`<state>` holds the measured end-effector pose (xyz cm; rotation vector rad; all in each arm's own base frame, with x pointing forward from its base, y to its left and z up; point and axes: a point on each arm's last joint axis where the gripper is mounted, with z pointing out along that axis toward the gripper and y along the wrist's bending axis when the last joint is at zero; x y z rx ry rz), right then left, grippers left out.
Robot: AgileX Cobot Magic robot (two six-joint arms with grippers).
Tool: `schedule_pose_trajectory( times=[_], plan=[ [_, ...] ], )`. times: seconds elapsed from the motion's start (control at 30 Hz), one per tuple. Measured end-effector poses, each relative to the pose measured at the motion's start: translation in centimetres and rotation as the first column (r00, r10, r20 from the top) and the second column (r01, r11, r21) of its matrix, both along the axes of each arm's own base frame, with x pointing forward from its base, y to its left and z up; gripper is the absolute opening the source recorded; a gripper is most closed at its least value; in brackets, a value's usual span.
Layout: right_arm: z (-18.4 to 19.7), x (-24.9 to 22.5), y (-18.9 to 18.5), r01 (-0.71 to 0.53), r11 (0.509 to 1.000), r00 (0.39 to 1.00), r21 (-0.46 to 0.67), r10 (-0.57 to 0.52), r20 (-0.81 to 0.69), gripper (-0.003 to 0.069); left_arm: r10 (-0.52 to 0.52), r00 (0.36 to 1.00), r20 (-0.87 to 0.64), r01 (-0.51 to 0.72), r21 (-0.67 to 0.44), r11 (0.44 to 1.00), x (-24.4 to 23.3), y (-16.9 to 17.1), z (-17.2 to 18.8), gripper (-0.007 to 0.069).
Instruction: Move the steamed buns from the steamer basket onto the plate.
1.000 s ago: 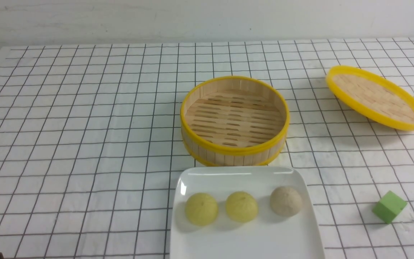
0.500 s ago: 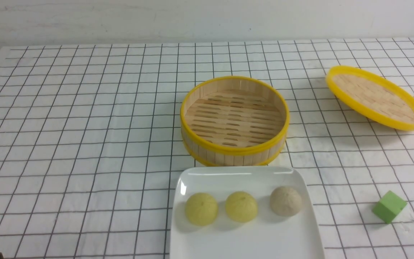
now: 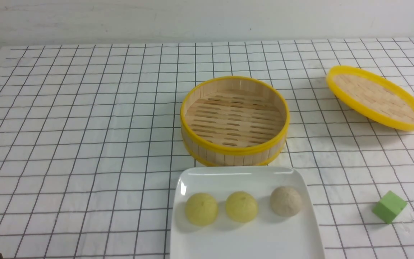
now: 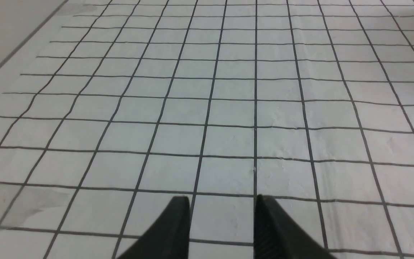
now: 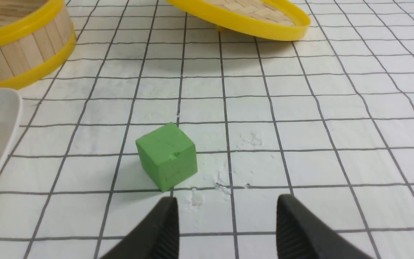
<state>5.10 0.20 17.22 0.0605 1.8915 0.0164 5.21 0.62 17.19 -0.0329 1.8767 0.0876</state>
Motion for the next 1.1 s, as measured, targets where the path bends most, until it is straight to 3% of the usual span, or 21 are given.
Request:
schedule_pose_trajectory(
  times=[0.3,1.1],
  plan=[
    [-0.06,-0.04,-0.40,0.009,0.994,1.000,-0.107,-0.011,-0.011,0.0378,0.000,1.000,0.000,0.000,0.000,1.000,0.00,0.00,0.00,0.0282],
    [-0.07,-0.04,-0.43,0.011,0.993,1.000,-0.113,-0.012,-0.012,0.0378,0.000,1.000,-0.001,0.000,0.001,1.000,0.00,0.00,-0.01,0.0282]
  ],
)
